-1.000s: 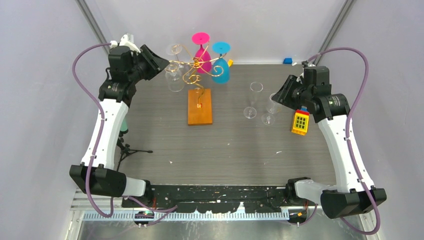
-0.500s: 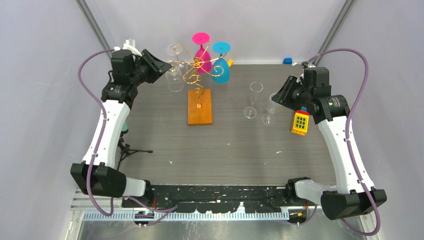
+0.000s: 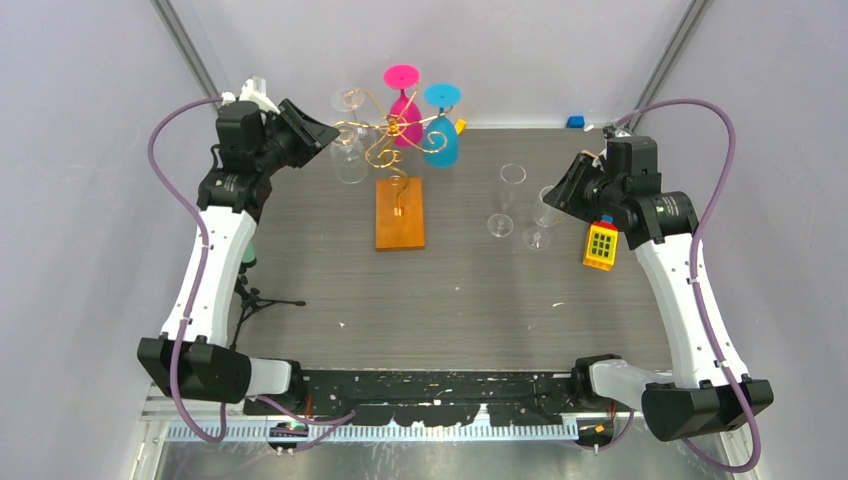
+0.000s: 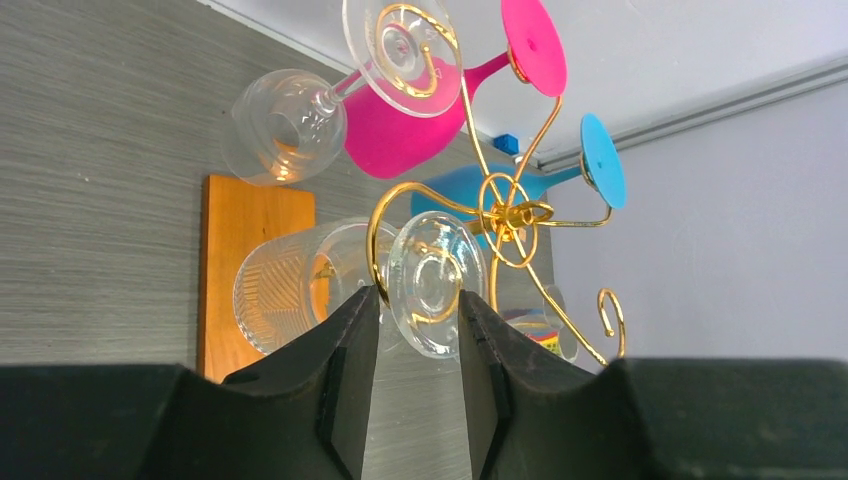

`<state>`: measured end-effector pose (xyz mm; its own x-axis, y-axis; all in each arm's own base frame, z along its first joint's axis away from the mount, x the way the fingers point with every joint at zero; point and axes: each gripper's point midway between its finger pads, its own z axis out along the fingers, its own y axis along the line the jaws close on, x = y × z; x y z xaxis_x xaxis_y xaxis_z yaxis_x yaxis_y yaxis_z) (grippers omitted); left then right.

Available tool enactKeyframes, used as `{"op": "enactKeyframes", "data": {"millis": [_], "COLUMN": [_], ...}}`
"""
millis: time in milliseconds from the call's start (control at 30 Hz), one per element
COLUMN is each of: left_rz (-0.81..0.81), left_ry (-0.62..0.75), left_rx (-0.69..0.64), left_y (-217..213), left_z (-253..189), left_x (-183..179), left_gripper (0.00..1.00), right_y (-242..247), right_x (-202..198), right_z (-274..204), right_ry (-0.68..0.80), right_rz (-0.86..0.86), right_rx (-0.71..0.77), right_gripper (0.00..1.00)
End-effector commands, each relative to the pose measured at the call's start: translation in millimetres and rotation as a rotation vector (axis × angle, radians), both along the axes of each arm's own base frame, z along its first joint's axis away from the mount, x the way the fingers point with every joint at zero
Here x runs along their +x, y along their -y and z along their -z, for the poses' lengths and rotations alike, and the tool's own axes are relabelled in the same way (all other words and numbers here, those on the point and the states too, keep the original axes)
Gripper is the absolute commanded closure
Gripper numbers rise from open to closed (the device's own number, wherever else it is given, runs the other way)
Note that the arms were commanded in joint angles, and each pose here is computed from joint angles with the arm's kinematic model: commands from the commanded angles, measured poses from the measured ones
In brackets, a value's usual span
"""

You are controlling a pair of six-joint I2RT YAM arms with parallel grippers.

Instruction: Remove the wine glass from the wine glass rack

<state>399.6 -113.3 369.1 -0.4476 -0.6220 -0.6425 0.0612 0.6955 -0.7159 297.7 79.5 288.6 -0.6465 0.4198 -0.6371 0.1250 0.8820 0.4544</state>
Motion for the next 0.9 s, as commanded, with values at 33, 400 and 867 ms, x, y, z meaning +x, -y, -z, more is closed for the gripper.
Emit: {"op": "enactKeyframes", "data": {"millis": [33, 400, 867], "left_rz": [-0.001, 0.035, -0.008], "left_ry": [0.117, 0.091, 0.117], "left_rx": [0.033, -0.037, 0.026], "left_y": [-3.8, 6.9, -3.4], "left_z": [-35.8, -29.8, -29.6], "left_x": [-11.4, -4.6, -1.1], "left_gripper": [0.65, 0.67, 0.59], "right_y": [-2.0, -1.9, -3.3], "right_x": [3.6, 2.9, 4.2], "right_z": [-14.0, -12.2, -9.4], "right_ry": [0.063, 0.059, 0.055], "right_rz": [-0.001, 0.0, -0.003], "right_rx": [0.024, 0.024, 0.029], "right_gripper": [0.59, 0.6, 0.6]}}
